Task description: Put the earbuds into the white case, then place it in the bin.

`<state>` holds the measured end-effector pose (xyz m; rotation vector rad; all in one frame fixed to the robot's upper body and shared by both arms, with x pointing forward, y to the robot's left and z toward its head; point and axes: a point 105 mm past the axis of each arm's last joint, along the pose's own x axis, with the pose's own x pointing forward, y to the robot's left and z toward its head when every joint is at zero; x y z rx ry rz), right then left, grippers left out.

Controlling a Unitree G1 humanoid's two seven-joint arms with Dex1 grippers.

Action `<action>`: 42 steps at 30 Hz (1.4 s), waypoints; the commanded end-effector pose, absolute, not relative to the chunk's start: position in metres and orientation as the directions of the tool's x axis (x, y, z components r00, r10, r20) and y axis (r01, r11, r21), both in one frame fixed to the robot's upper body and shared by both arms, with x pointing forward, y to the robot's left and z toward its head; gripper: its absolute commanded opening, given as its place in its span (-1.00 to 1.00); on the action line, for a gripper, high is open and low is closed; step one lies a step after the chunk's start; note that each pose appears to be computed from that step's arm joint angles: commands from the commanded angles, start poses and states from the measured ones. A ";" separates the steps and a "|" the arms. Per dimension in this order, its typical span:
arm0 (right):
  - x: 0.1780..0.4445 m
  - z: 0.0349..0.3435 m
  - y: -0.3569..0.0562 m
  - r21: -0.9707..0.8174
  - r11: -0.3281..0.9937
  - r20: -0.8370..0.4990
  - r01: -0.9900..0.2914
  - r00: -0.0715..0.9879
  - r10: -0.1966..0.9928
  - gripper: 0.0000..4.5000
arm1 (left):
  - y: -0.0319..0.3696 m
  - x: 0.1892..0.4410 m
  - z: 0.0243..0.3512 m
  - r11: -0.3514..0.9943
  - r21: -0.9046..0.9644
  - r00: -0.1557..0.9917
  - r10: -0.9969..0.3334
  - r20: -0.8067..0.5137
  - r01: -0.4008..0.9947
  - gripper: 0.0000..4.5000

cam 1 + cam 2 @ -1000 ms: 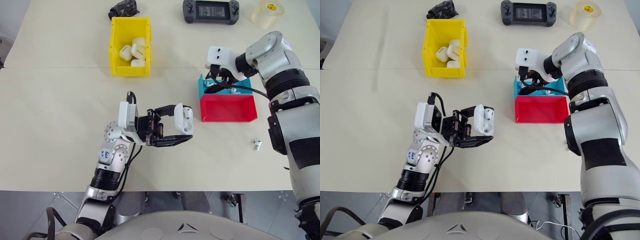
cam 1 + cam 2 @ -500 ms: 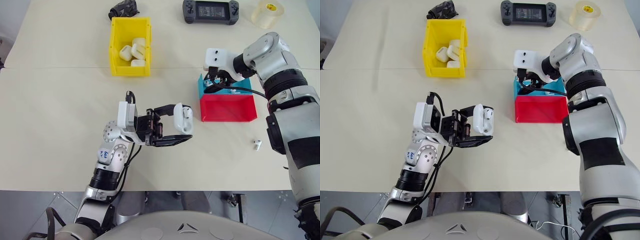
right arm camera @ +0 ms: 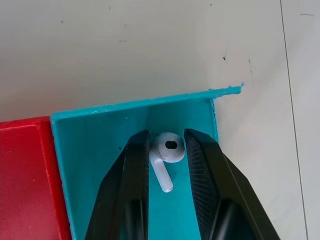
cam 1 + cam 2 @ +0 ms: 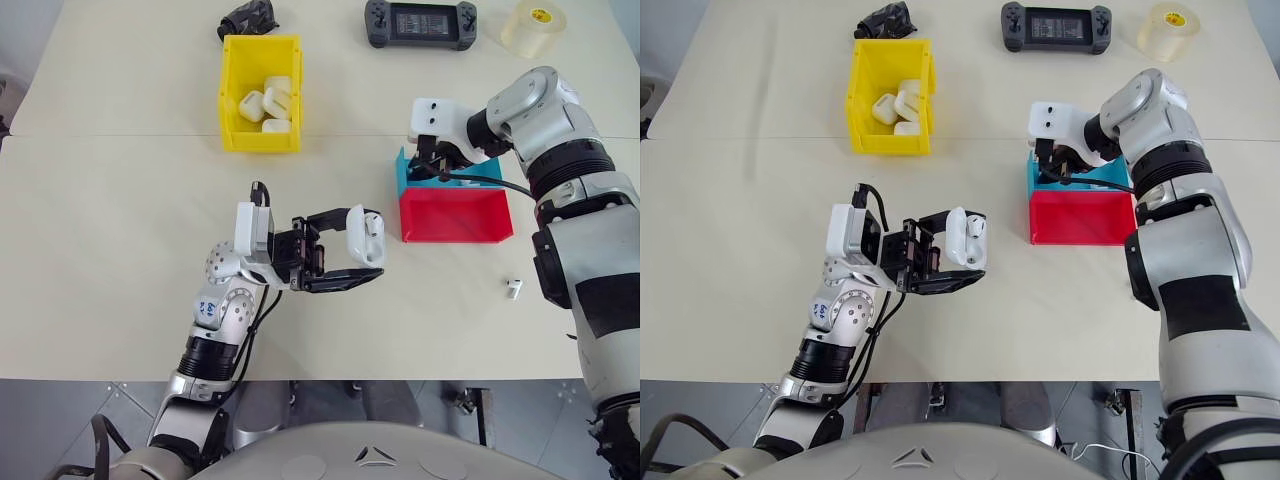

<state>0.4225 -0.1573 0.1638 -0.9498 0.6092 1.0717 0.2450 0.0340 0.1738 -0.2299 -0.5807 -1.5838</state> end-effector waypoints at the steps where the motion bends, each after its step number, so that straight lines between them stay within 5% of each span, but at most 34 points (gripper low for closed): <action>1: 0.425 0.183 -0.157 -0.380 0.180 -0.765 -0.907 0.418 0.489 -0.50 | 0.035 0.242 0.184 0.000 0.266 -0.137 -0.858 0.495 0.964 0.25; 33: 0.421 0.170 -0.164 -0.409 0.018 -0.832 -0.912 0.382 0.402 -0.50 | 0.036 0.242 0.186 0.021 0.266 -0.122 -0.854 0.506 0.964 0.25; 36: 0.421 0.170 -0.164 -0.409 0.024 -0.830 -0.912 0.383 0.404 -0.75 | 0.036 0.243 0.186 0.022 0.266 -0.120 -0.854 0.506 0.964 0.25; 42: 0.425 0.183 -0.161 -0.443 0.085 -0.778 -0.893 0.430 0.458 -0.76 | 0.037 0.243 0.186 0.022 0.264 -0.119 -0.854 0.506 0.964 0.25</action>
